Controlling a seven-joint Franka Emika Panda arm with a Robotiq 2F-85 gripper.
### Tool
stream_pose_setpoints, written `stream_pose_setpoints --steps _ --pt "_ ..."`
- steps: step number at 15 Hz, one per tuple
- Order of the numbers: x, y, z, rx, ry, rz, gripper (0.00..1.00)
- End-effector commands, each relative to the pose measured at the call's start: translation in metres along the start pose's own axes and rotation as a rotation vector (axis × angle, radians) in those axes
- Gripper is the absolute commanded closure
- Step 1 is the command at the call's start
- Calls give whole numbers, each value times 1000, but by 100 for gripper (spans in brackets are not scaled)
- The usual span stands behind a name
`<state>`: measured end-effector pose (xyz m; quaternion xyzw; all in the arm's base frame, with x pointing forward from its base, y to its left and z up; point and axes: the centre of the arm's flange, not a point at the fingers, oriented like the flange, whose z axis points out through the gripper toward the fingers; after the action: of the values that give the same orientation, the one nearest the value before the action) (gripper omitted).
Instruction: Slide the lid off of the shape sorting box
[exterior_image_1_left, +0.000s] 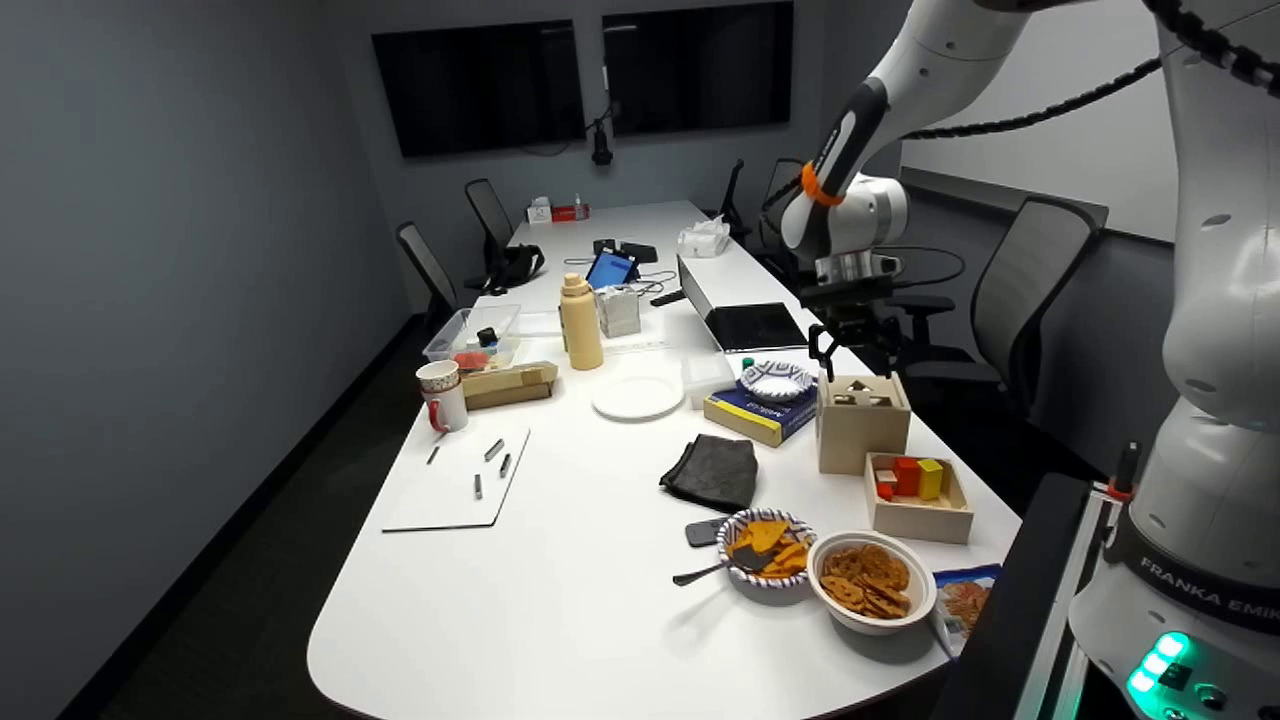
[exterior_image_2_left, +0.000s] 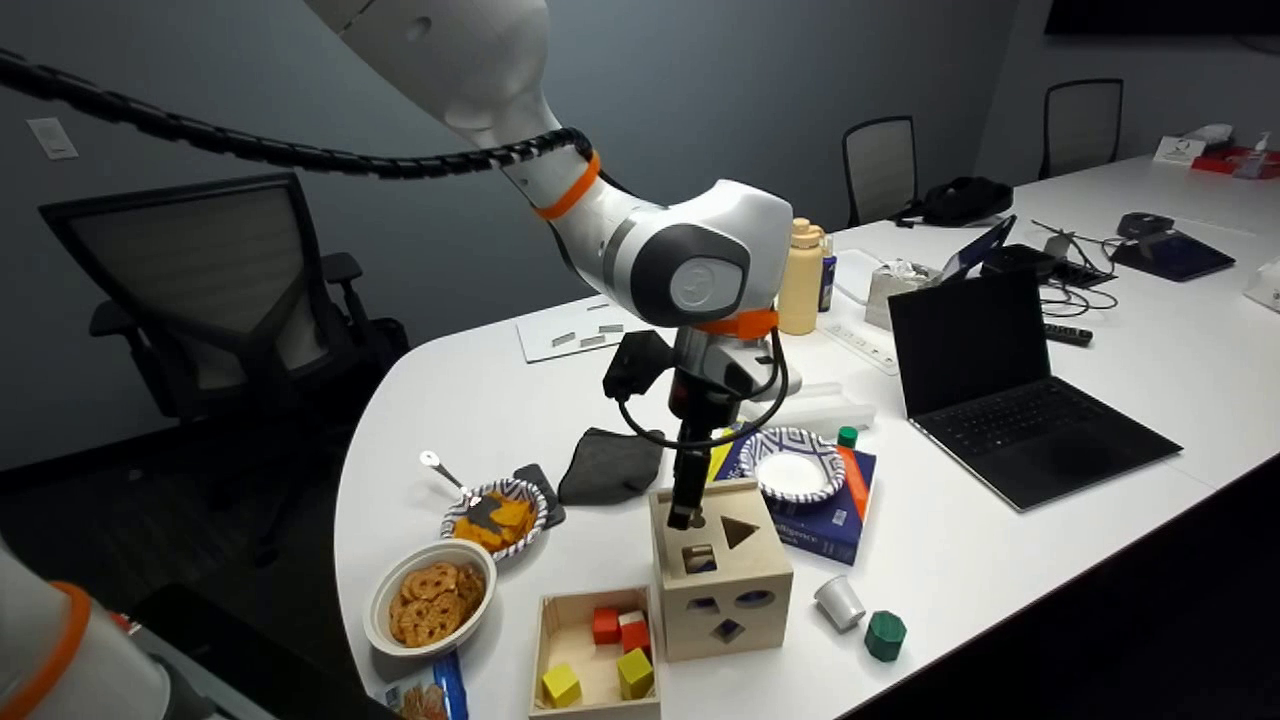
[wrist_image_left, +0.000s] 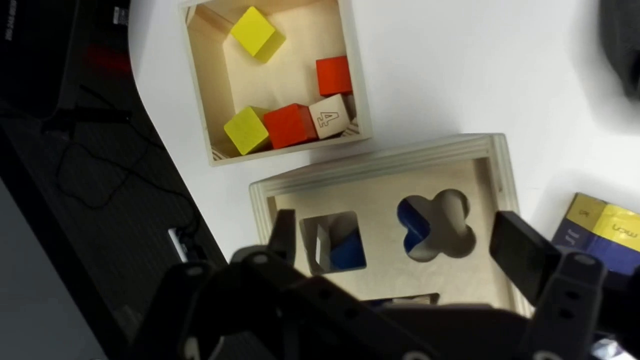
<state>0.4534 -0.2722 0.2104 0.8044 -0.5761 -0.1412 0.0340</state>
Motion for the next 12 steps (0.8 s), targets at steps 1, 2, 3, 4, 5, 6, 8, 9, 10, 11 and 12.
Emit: stream_pose_setpoints --steps 1,2,3,4,5,6,8,9,10,11,12 --pt "5 11 14 4 -21 46 0" --pt "6 12 17 1 -25 51 0" --pt "7 14 20 -2 -26 55 0" --pt "9 13 22 -3 -29 57 0" --pt "11 12 22 -4 -29 57 0" --pt "11 10 23 -6 -28 56 0" --pt "12 7 26 -13 -31 52 0" --pt "13 8 27 -15 -32 52 0" --pt "14 8 30 -16 -34 54 0" --pt "14 8 32 -20 -36 54 0" --pt "14 8 34 -22 -39 55 0"
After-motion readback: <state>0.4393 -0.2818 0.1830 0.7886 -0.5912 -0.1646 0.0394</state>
